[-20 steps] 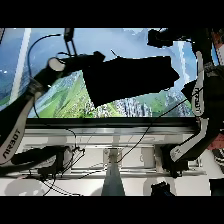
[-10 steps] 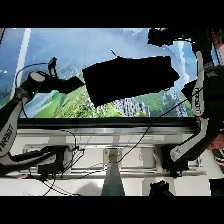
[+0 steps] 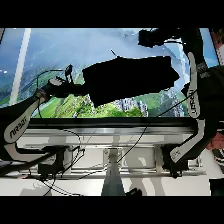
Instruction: Fold the clothes and pants, and hang the long-sleeved shirts on hangers.
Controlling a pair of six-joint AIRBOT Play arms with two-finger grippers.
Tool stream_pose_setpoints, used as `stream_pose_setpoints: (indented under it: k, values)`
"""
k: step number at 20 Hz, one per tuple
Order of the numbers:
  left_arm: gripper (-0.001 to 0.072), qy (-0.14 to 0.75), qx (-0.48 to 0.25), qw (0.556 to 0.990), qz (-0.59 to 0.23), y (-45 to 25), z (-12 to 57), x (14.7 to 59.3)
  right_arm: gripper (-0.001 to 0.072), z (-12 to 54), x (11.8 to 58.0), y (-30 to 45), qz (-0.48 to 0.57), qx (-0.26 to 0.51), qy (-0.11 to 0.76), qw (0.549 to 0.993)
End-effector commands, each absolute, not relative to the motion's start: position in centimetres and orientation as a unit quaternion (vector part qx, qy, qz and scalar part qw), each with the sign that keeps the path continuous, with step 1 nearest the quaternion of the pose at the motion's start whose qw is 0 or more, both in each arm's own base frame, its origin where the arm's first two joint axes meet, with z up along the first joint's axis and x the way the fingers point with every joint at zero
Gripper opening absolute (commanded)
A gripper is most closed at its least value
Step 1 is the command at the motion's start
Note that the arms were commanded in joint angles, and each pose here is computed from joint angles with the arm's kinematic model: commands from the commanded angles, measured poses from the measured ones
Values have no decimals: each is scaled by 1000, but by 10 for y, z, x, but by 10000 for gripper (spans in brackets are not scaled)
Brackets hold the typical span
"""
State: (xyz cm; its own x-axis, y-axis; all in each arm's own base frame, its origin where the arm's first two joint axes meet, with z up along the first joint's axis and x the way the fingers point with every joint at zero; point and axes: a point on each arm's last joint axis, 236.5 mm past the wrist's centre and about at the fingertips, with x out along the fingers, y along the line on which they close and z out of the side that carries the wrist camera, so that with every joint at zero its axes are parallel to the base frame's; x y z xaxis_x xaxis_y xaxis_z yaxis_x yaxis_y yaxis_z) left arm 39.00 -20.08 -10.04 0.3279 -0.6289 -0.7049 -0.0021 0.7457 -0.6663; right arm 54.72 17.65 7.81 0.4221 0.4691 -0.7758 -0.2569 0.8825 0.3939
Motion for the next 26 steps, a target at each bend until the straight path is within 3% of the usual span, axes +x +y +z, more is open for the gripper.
stream_pose_setpoints:
  k: [1,5,8,11,15,22,26]
  values:
    - [10,505,-289,780,-229,-209,-72,418,18,78,535,211,244,92,495,829]
    - [9,511,-192,784,-295,-177,-7,413,18,78,516,253,276,72,498,819]
    - [9,542,-87,795,-257,-110,53,402,18,82,509,281,297,62,487,819]
    - [8,507,-5,834,-219,-73,133,403,18,90,507,312,315,62,459,828]
    - [10,429,6,866,-256,-102,203,397,18,94,493,379,343,95,425,832]
    - [10,409,-6,865,-290,-126,218,388,17,60,403,525,416,137,433,788]
    - [11,412,1,868,-279,-120,214,393,16,36,357,555,442,100,455,767]
